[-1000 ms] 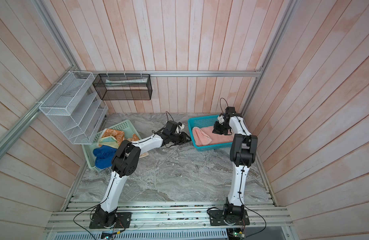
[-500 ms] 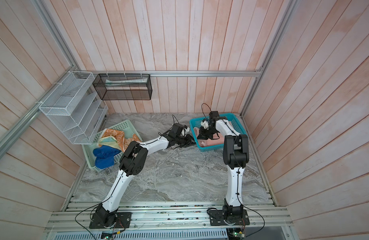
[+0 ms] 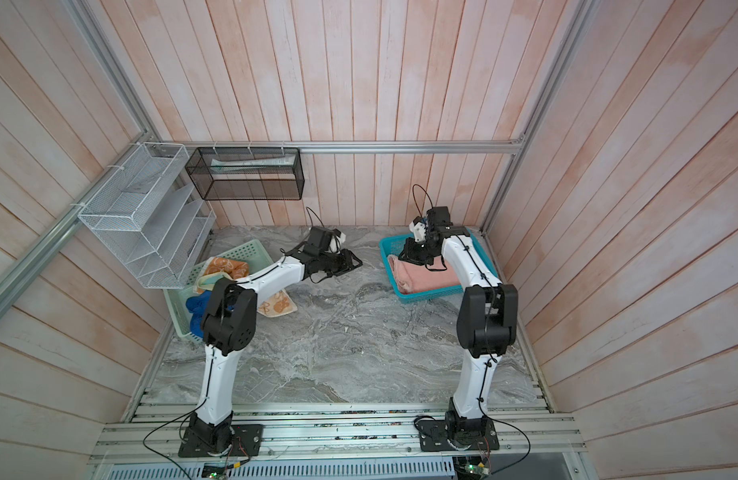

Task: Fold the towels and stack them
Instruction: 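Reach the left gripper into the light-green basket and grasp the blue towel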

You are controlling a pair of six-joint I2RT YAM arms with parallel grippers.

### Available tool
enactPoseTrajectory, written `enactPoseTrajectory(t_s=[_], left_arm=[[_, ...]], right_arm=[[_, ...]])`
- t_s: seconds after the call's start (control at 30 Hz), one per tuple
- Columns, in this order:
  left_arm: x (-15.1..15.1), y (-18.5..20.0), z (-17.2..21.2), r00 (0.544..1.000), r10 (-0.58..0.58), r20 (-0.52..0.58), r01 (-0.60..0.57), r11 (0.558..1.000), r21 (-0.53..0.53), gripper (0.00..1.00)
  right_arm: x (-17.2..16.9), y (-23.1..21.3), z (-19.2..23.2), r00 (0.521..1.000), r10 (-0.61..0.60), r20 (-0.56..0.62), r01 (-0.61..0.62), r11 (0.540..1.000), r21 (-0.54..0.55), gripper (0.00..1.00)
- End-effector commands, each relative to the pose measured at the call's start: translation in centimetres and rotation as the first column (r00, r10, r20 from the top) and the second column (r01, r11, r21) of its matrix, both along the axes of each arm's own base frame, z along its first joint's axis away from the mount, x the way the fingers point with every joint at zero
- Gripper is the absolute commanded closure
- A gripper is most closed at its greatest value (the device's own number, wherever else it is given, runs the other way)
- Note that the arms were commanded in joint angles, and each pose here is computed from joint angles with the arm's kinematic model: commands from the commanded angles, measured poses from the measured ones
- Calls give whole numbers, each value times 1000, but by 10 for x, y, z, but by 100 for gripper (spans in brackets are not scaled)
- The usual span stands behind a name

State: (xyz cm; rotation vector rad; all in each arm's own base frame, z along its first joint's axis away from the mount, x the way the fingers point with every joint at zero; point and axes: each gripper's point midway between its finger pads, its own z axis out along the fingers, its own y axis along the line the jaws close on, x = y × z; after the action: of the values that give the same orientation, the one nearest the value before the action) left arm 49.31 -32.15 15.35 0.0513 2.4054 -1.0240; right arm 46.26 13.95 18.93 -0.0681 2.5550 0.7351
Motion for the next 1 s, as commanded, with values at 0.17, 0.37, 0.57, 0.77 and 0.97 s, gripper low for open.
enactPoseTrajectory(t_s=[0.17, 0.37, 0.57, 0.77, 0.97], left_arm=[[-27, 179, 44, 953, 268, 141, -301, 895, 329, 46], [-77, 298, 28, 843, 529, 102, -511, 726, 461, 40], [-128, 363, 11, 757, 648, 84, -585, 615, 529, 38], [-144, 403, -15, 693, 719, 49, -648, 591, 481, 29], [-116, 409, -35, 712, 702, 35, -641, 628, 441, 25]], right_arm=[[-72, 4, -10, 998, -27, 54, 31, 997, -72, 79], [-125, -8, -51, 996, -94, 6, 94, 993, -77, 79], [-143, -8, -87, 994, -105, -20, 103, 993, -62, 79], [-109, -12, -104, 995, -91, 50, 97, 986, -137, 82], [-59, -4, -106, 991, -62, 123, 80, 986, -148, 84]])
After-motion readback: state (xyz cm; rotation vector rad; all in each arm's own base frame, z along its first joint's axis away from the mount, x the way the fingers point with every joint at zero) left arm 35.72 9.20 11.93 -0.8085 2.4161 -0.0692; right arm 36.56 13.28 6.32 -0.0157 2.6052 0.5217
